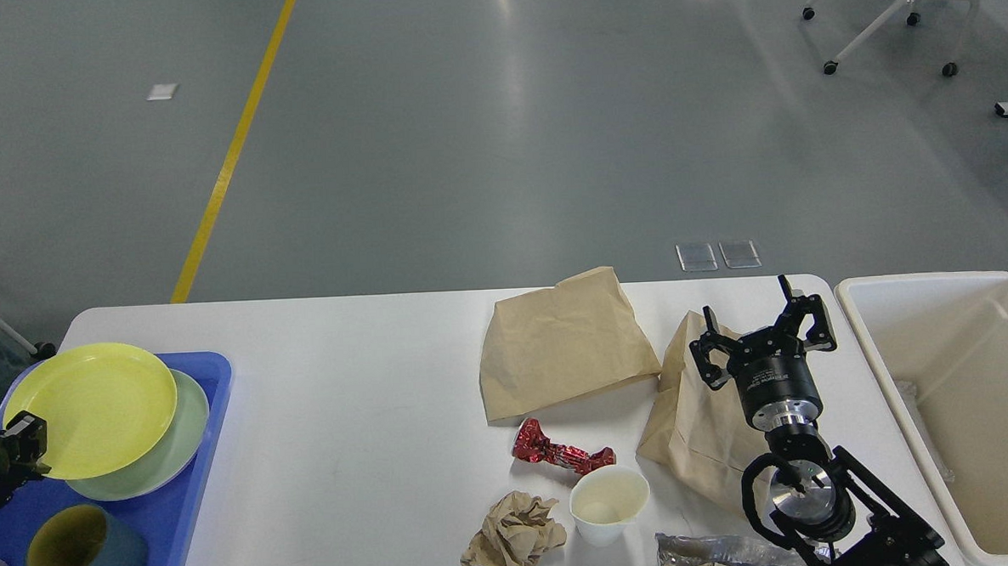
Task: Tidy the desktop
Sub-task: 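Open the left gripper and raise it away from the plates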
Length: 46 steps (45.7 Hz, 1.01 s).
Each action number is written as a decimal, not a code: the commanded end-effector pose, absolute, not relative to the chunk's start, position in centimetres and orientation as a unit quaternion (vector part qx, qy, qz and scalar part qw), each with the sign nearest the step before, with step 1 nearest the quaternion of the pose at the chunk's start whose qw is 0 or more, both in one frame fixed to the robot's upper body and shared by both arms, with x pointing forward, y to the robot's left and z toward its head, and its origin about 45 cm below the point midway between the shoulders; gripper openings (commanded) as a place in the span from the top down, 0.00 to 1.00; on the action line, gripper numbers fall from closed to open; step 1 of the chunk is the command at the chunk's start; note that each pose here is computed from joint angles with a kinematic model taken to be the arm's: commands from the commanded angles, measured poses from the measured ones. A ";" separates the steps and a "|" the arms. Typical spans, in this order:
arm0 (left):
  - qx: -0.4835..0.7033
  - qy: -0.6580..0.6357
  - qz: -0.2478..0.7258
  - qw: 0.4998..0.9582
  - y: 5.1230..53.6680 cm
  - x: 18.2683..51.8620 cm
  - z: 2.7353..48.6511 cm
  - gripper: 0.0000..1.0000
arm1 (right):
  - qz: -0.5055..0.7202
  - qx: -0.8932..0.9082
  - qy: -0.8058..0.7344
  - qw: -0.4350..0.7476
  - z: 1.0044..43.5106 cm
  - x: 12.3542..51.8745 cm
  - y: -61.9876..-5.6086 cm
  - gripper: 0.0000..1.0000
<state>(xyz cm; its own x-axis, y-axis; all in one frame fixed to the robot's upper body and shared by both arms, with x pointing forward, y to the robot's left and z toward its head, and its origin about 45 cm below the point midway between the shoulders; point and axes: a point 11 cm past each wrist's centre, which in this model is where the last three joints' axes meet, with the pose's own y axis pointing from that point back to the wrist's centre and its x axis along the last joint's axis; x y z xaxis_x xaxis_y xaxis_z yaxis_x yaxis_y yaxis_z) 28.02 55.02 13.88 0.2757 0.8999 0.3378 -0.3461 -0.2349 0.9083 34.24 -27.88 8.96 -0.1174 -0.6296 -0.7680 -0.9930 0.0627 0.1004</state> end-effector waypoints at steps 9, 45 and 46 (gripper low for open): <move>0.554 0.250 0.552 0.571 55.3 28.2 14.5 0.67 | 0.325 -0.603 0.673 0.280 9.0 34.2 -27.9 0.00; 0.549 0.247 0.554 0.575 55.6 28.6 15.6 0.11 | 0.325 -0.603 0.673 0.279 8.9 34.2 -27.9 0.00; 0.550 0.246 0.555 0.573 55.8 28.5 15.8 0.11 | 0.325 -0.602 0.673 0.280 8.9 34.2 -27.8 0.00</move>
